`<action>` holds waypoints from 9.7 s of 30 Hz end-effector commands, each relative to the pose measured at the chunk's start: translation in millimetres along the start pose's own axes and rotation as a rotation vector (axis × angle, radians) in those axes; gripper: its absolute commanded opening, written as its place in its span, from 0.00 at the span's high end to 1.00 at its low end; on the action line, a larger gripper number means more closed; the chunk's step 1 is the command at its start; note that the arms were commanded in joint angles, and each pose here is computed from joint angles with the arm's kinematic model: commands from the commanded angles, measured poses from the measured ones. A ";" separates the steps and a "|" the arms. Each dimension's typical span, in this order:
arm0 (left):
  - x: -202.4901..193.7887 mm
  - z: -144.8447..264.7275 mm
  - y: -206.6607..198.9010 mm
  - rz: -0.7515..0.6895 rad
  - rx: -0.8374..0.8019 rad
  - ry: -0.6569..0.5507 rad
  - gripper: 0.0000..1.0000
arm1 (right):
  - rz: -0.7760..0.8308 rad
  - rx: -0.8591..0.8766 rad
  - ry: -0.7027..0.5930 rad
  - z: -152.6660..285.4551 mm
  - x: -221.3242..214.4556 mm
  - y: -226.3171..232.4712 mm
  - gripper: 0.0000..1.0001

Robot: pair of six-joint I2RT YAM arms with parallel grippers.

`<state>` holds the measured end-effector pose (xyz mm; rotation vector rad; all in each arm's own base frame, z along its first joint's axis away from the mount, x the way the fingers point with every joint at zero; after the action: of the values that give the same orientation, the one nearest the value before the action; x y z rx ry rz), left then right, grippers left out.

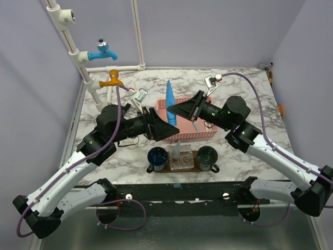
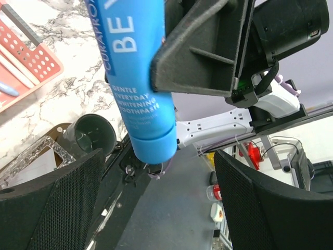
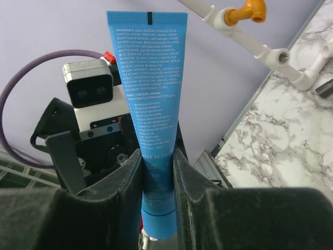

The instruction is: Prepare toiletry sets of a toothbrush and toothpaste on the tray

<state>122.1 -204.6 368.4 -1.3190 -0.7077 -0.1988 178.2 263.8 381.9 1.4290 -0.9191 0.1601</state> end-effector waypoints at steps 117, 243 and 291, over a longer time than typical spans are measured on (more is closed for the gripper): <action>-75.6 63.3 30.6 -0.784 0.563 0.371 1.00 | 0.042 -0.151 0.664 11.9 -65.3 -1.5 0.59; -7.7 79.7 137.7 -0.297 0.805 -0.235 0.09 | 0.532 -1.043 0.571 41.0 -96.7 -84.3 1.00; -9.6 80.8 137.9 -0.295 0.802 -0.234 0.09 | 0.541 -1.150 0.523 49.1 -119.6 -90.9 1.00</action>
<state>155.2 -98.1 259.8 -0.4905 -1.0261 0.0078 129.7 250.3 228.7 0.0618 -0.6868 0.3485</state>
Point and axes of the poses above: each gripper's point midway between its finger pads, its own z axis back along the fingers, its own y axis along the line the jaws close on, x = y × z, the point moved 8 cm from there along z, back along the fingers, and after that the axes turned 5 degrees about z, right-handed, at the moved point
